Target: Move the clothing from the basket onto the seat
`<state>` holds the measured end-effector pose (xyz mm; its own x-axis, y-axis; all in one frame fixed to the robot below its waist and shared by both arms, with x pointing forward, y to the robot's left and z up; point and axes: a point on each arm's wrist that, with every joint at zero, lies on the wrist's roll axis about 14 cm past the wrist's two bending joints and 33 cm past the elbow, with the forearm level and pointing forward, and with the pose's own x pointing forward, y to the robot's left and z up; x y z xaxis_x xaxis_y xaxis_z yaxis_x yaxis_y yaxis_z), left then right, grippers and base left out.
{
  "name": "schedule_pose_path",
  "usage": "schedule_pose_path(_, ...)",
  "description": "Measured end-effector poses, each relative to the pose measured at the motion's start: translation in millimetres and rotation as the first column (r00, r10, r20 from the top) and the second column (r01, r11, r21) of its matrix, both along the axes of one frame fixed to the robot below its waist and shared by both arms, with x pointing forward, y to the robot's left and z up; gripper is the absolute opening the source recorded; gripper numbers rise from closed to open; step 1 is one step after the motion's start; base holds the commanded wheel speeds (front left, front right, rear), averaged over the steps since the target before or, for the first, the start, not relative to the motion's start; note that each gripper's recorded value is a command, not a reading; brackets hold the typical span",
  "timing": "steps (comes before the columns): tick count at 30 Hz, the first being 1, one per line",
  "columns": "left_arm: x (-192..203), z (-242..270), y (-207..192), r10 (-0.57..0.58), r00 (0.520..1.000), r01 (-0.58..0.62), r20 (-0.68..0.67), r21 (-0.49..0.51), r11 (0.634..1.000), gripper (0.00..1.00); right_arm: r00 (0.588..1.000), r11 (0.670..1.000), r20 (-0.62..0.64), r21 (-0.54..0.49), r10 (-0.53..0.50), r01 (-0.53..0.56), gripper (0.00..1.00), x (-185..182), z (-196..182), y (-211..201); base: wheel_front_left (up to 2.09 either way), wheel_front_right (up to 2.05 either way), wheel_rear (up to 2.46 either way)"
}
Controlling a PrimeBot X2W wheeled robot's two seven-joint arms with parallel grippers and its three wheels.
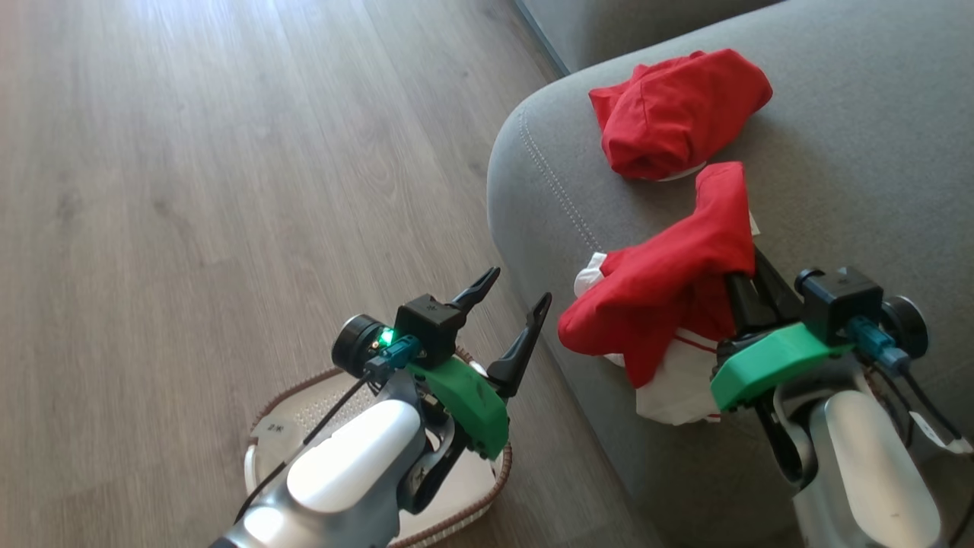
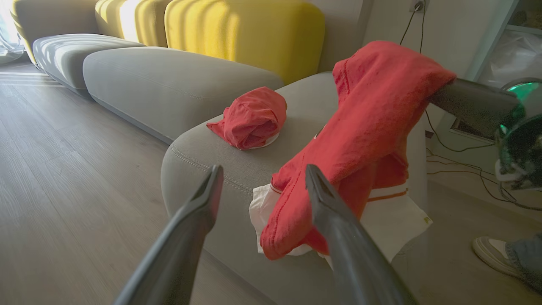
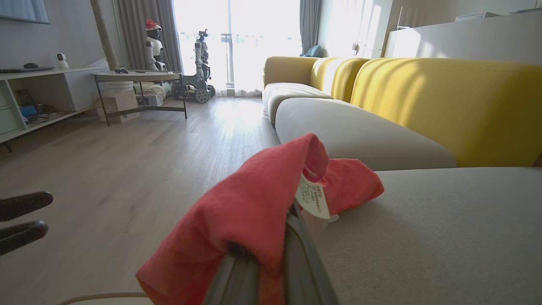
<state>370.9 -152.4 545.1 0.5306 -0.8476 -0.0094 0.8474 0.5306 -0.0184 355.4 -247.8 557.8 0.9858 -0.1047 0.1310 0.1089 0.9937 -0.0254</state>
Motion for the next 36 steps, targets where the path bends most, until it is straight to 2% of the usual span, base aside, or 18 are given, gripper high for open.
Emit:
schedule_pose_path(6, 3, -11, 0, -0.003, 1.0, 0.003, -0.028, 0.006, 1.0, 1.0, 1.0, 1.0, 0.001, -0.014, 0.005, -0.005, 0.0, 14, 8, -1, 0.0, 0.0, 0.0)
schedule_pose_path(18, 34, -16, 17, 0.06, 0.998, -0.061, -0.033, -0.029, 0.998, 1.0, 0.984, 0.976, 0.174, -0.217, 0.044, -0.005, 0.0, 118, 127, -24, 0.0, 0.0, 0.0)
schedule_pose_path(25, 54, -32, 41, 0.113, 0.993, -0.113, -0.045, -0.008, 0.994, 1.0, 0.977, 0.958, 0.211, -0.271, -0.04, 0.097, 0.0, 166, 169, -62, 0.0, 0.0, 0.0)
schedule_pose_path(31, 70, -41, 62, 0.167, 0.984, -0.167, -0.056, 0.004, 0.986, 1.0, 0.97, 0.932, 0.212, -0.315, -0.117, 0.181, 0.0, 199, 183, -91, 0.0, 0.0, 0.0)
schedule_pose_path(36, 80, -48, 78, 0.206, 0.977, -0.205, -0.06, 0.012, 0.979, 1.0, 0.977, 0.91, 0.143, -0.363, -0.159, 0.201, 0.0, 224, 162, -104, 0.0, 0.0, 0.0)
